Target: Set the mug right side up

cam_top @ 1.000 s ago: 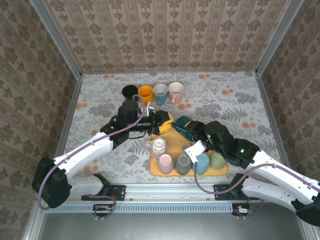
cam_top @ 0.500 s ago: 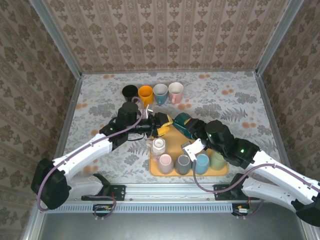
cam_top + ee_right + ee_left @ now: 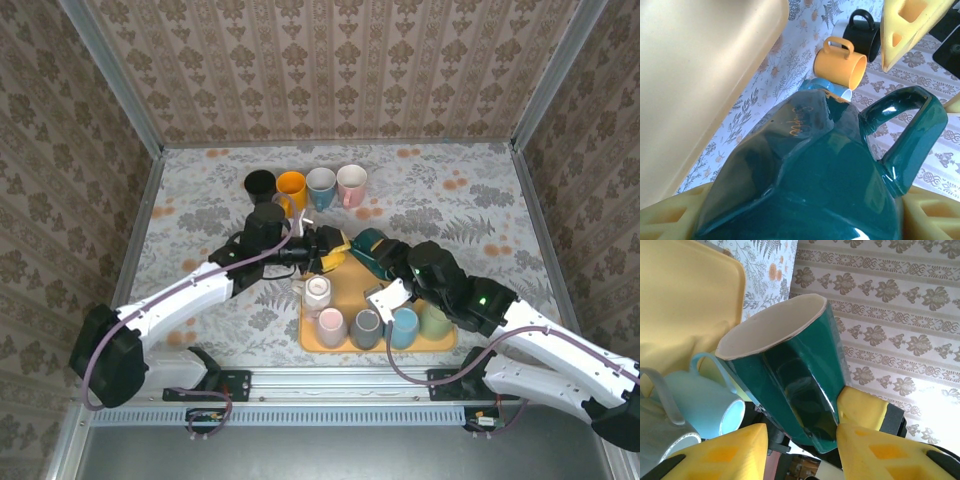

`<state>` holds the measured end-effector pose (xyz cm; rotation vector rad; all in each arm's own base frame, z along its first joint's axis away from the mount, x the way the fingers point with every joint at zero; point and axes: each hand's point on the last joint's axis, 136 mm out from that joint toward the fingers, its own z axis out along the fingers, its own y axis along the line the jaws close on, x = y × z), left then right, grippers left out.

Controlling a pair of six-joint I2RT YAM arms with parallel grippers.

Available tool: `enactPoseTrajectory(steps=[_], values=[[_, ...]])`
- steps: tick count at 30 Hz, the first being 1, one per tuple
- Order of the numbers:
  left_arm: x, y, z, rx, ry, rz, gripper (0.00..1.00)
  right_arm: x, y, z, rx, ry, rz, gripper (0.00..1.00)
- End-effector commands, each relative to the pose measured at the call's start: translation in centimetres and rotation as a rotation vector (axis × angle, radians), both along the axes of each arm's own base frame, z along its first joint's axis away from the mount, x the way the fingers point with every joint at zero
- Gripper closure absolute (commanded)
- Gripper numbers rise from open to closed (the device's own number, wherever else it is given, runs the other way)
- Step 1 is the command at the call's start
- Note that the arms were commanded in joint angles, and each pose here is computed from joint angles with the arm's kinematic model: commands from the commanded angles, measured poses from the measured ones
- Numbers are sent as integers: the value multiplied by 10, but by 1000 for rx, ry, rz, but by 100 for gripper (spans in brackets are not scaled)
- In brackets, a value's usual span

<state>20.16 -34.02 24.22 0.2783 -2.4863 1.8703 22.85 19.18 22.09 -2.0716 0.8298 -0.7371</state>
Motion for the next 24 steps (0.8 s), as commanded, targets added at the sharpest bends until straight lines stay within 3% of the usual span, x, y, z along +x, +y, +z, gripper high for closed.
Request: enactPoseTrajectory(steps=[1,5,11,24], values=[[-3,-10,13,-35,-16,-31,51,0,22,43,128,-103,63,60],[-2,-10,12,-36,-11,-28,47,-1,22,39,116,-95,67,60],[-1,-10,13,-44,-7,-15,51,-3,22,30,105,-84,68,59],[-6,-19,25,-107,-28,-61,89,1,21,22,67,-80,54,59]])
